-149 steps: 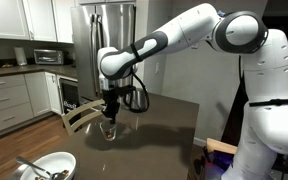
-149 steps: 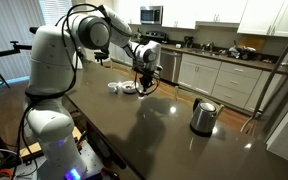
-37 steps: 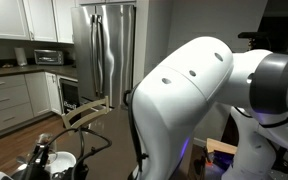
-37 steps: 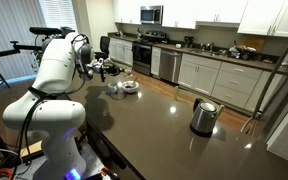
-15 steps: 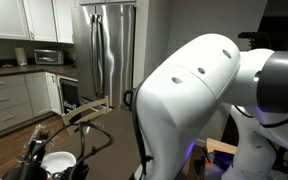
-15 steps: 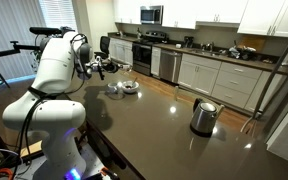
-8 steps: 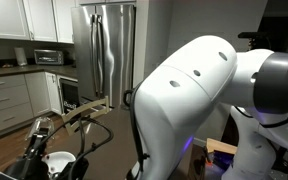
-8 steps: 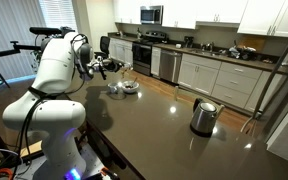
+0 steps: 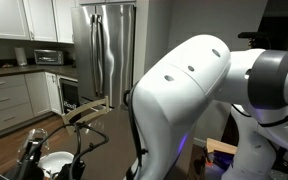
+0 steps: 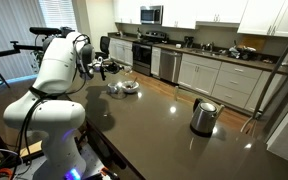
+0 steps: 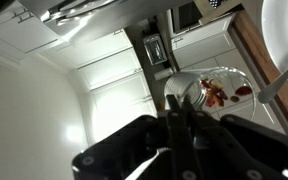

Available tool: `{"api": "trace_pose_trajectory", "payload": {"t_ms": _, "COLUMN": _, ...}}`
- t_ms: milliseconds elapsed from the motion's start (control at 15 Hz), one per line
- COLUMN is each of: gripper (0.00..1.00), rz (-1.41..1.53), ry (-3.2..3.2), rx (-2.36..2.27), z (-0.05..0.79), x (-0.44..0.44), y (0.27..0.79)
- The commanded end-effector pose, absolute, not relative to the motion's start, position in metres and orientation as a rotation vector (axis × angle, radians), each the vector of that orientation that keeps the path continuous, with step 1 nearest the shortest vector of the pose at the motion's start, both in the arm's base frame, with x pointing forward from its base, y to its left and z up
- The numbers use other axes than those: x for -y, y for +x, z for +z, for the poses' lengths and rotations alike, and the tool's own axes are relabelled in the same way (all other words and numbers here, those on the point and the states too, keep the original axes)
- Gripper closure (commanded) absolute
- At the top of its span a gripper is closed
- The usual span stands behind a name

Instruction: Empty the contents in the cup into the bowl

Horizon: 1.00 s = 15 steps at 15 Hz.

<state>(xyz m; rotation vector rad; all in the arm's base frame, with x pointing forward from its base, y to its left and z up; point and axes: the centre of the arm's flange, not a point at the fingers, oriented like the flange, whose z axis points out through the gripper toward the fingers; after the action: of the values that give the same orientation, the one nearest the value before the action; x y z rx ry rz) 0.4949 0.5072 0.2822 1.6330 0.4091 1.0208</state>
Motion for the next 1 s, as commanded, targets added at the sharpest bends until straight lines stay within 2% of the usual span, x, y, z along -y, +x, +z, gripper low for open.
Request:
{"api": "trace_pose_trajectory", "payload": {"t_ms": 0, "gripper": 0.97, "rz": 0.997, "ry": 1.701, "rx": -0.440, "z": 0.290, "x": -0.499, "y": 0.492}}
{"api": "trace_pose_trajectory", "payload": {"t_ms": 667, "gripper": 0.97, "rz": 0.937, "ry": 1.677, "rx": -0.373, "z": 0.282, "x": -0.468, "y": 0.528}}
{"api": "trace_pose_trajectory", "payload": {"t_ms": 933, "gripper": 0.97, "rz": 0.944, "ry": 1.623, "rx": -0.346, "z": 0.284, "x": -0.466, "y": 0.527}}
